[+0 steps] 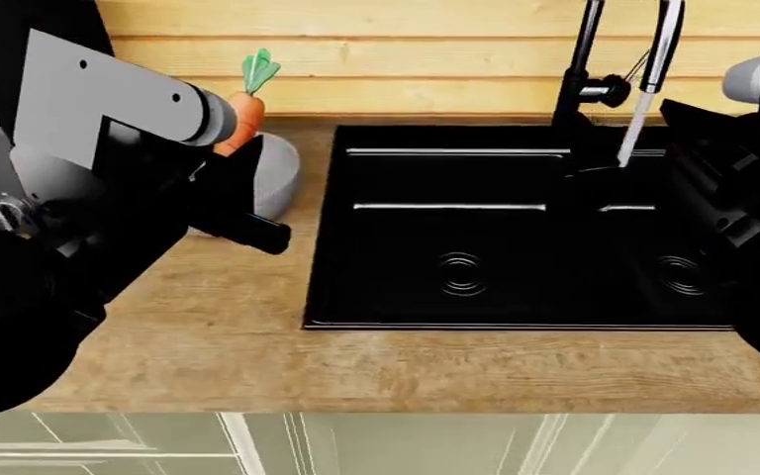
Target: Pick the eggplants and oranges from the sink and place them in one bowl. Place the carrot in the other bowl. Then turn off the sink faucet.
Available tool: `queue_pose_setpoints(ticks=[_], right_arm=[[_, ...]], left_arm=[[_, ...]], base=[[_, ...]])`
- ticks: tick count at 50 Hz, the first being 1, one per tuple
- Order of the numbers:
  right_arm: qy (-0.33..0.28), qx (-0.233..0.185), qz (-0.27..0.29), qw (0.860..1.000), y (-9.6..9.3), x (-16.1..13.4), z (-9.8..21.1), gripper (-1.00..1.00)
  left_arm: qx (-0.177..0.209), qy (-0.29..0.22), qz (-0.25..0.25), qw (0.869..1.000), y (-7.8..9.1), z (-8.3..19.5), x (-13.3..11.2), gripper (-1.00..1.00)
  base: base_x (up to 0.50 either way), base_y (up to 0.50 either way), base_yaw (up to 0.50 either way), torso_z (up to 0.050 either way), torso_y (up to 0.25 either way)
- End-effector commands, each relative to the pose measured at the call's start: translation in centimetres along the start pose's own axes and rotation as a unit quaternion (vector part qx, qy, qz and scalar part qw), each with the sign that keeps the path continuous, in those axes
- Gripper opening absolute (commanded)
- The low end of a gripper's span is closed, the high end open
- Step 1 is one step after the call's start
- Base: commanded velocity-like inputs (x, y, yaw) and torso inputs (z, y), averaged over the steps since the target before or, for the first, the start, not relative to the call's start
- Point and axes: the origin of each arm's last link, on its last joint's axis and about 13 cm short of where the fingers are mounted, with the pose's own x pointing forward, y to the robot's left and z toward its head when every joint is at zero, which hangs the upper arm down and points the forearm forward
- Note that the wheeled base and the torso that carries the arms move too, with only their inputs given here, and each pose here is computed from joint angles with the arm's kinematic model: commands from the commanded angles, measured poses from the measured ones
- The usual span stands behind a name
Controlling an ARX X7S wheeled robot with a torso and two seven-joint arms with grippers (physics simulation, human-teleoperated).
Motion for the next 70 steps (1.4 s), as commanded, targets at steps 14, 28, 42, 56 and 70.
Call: queue_pose_setpoints(ticks=[14, 28, 42, 56, 70], right_arm=[[-0.003, -0.001, -0.008, 1.000, -0.08, 0.12, -0.22, 1.00], [-0.019, -0.002, -0.013, 1.000, -0.13, -0.25, -0.15, 1.00], [-0.006, -0.001, -0.011, 1.000, -0.07, -0.14, -0.62, 1.00], [-0.013, -0.004, -0.011, 1.000, -0.01, -0.20, -0.69, 1.00], [-0.010, 0.014, -0.011, 1.000, 0.09, -0.06, -0.70, 1.00]], left_arm=[[-0.016, -0.002, 0.006, 1.000, -0.11, -0.21, 0.31, -1.00], [-0.015, -0.002, 0.003, 1.000, -0.31, -0.20, 0.22, -1.00], [-0.021, -0.001, 0.006, 1.000, -0.23, -0.32, 0.18, -1.00], [-0.023, 0.001, 0.009, 1.000, -0.15, -0.42, 0.12, -1.00], [-0.025, 0.000, 0.011, 1.000, -0.19, -0.58, 0.21, -1.00]], base=[[0.19, 0.50, 0.00, 0.000, 0.000], [0.33, 0.22, 0.00, 0.000, 0.001], [0.26, 0.14, 0.00, 0.000, 0.001], [0.08, 0.00, 0.00, 0.000, 0.000], [0.16, 0.00, 0.00, 0.000, 0.001]])
